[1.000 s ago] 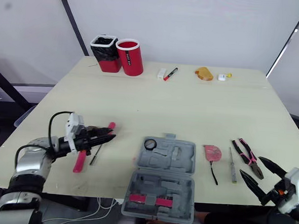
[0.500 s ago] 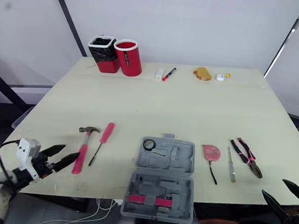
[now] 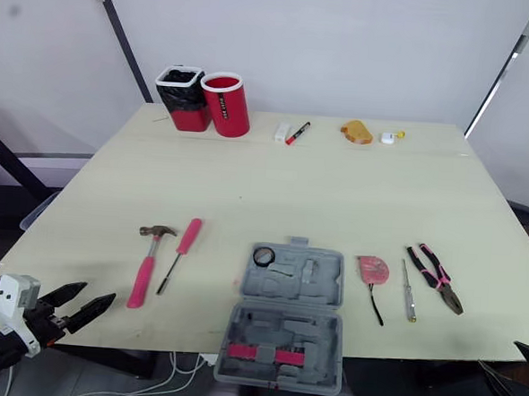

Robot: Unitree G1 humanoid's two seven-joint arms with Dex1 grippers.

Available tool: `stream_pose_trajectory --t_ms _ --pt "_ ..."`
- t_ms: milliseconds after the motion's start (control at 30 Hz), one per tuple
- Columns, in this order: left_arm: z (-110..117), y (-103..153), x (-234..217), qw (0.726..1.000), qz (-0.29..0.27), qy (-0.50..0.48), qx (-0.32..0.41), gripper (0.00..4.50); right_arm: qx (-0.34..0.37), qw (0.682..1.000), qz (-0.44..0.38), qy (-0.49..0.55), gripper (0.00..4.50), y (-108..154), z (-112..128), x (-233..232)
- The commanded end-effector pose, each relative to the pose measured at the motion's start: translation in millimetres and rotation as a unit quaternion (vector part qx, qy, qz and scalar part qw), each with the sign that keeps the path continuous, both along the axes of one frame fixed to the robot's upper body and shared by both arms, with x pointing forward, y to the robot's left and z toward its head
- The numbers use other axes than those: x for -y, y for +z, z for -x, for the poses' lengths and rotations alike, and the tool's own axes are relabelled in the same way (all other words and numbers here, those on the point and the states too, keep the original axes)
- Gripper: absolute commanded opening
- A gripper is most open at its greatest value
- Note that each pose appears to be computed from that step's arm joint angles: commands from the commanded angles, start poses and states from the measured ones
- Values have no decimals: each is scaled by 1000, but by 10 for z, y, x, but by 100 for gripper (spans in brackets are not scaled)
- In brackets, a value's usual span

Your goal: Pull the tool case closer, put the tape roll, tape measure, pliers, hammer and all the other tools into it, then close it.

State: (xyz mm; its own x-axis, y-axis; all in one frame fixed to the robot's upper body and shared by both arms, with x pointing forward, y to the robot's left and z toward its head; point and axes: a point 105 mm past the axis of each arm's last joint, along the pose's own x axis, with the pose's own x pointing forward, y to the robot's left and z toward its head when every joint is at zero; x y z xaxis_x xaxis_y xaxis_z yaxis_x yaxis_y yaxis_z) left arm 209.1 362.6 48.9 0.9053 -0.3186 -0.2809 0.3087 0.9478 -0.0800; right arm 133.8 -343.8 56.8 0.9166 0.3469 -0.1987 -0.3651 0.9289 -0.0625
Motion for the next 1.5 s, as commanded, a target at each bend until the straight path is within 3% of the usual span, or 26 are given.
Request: stream_pose_trajectory --t_ms 33,333,633,900,1200,1500 --pt "-77 197 54 999 -18 -27 31 446 21 1000 18 0 450 146 -10 54" --pt "-328 454 608 985 -19 -160 62 446 41 997 16 64 450 314 -254 -242" --pt "-492 682 1225 940 -28 -334 57 446 95 993 13 62 450 544 -683 -632" --pt "-648 886 1649 880 -56 -467 67 446 66 996 37 38 450 426 -1000 -1027" --pt "-612 1132 2107 798 -72 -591 87 446 19 1000 18 -16 450 98 -1180 -1486" --pt "-542 1207 2240 754 -83 -646 83 446 -20 997 1 -75 450 -176 -1247 -1677"
